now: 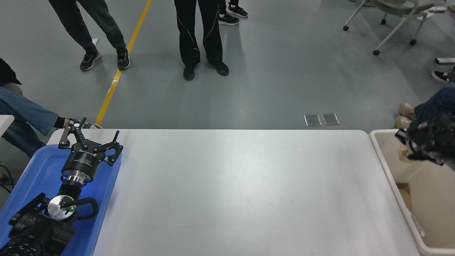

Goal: Pick up paper ball place in dustbin

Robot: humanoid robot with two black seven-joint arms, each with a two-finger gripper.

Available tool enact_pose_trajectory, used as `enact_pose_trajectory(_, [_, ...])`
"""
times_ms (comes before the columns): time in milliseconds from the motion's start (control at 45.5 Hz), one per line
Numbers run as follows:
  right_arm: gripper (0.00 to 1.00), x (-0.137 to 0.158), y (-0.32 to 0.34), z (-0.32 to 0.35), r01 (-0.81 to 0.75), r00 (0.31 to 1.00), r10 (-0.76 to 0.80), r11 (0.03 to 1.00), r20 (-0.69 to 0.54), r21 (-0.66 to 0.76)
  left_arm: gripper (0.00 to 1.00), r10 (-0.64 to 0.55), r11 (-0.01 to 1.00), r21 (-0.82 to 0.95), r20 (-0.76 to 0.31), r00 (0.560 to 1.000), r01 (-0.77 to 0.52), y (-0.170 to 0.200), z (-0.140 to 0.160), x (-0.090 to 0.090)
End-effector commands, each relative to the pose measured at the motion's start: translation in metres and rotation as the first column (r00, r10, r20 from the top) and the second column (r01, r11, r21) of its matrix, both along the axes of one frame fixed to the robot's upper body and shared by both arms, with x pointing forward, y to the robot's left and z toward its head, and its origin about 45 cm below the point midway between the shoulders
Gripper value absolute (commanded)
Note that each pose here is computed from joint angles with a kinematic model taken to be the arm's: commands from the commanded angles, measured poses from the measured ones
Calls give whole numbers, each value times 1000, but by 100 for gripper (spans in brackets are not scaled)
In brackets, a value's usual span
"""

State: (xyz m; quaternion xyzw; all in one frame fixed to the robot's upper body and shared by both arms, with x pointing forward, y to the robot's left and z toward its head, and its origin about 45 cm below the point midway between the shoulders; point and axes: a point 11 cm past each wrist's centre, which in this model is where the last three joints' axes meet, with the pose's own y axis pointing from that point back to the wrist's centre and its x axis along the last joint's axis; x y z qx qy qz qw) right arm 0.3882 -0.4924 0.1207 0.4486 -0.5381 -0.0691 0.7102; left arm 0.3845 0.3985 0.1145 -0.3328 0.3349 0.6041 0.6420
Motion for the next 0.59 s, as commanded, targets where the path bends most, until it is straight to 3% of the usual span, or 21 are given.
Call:
enact_pose_trajectory(0, [0, -38, -11, -39, 137, 988, -134, 990, 75, -39, 99, 1, 1000, 1, -1, 1000, -1, 0, 0, 0])
enact_pose_trajectory(396, [1, -42, -13, -41, 150, 986, -145, 988, 84, -49, 99, 1, 1000, 1, -1, 1000, -1, 0, 0, 0])
enact_pose_trajectory(418, [17, -42, -12, -42, 149, 986, -145, 988, 81, -47, 99, 1, 1000, 1, -1, 1000, -1, 0, 0, 0])
enact_pose_trajectory(462, [68, -42, -13, -41, 149, 986, -144, 987, 84, -52, 99, 1, 1000, 1, -1, 1000, -1, 0, 0, 0])
enact_pose_trajectory(484, [88, -42, -13, -41, 150, 986, -146, 987, 84, -51, 99, 0, 1000, 1, 1, 1000, 0, 0, 0, 0])
enact_pose_trajectory(527, [100, -42, -8, -44, 145, 988, -142, 989, 67, -37, 99, 1, 1000, 1, -1, 1000, -1, 0, 0, 0])
enact_pose_trajectory(571, [100, -41, -7, -43, 144, 988, -141, 989, 67, -36, 99, 1, 1000, 1, -1, 1000, -1, 0, 0, 0])
